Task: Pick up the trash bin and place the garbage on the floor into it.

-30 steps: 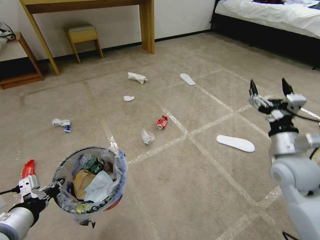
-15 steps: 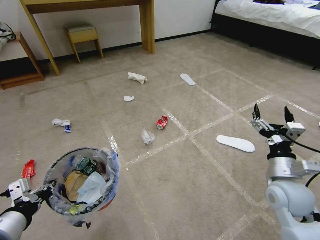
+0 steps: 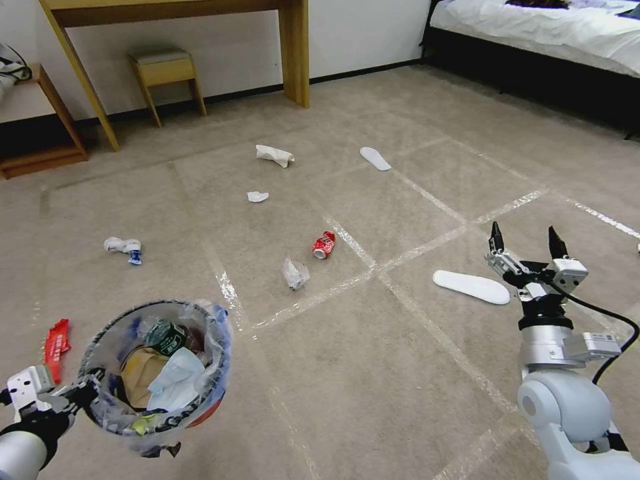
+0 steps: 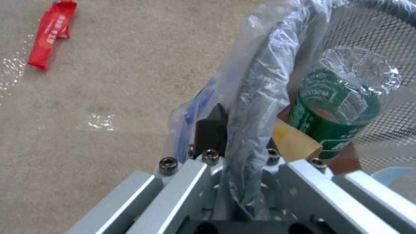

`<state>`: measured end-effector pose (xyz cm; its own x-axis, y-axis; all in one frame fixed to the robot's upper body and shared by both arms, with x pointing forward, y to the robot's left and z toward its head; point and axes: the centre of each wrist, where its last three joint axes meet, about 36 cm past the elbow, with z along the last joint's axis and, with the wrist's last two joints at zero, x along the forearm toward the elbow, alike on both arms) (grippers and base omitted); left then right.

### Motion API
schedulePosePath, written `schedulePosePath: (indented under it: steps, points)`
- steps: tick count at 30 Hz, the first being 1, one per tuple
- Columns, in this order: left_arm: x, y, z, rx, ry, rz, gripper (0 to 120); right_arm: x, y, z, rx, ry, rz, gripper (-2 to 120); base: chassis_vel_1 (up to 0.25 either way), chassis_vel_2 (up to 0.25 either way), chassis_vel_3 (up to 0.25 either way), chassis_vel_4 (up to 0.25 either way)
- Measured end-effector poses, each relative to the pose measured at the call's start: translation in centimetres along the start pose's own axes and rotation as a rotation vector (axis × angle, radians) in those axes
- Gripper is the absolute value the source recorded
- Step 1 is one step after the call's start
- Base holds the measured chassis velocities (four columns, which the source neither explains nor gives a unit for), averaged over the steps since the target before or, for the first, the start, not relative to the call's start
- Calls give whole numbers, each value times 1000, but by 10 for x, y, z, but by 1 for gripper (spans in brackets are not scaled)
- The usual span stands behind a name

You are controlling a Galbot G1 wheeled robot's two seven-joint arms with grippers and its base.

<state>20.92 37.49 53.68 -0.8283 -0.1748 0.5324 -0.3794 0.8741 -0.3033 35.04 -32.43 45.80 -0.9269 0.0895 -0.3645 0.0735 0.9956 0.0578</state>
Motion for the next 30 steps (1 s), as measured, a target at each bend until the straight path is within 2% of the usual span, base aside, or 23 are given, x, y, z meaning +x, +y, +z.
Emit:
schedulePosePath:
  steps: [16,30]
  points:
    - [2,4,-7,-7,-8,-7,1,3,-2,10,11,13,-7,100,0,0,0,0]
    - [-2,5,-7,4,-24,-6,1,0,-7,18,32,12,-4,100,-137,137,131,-143]
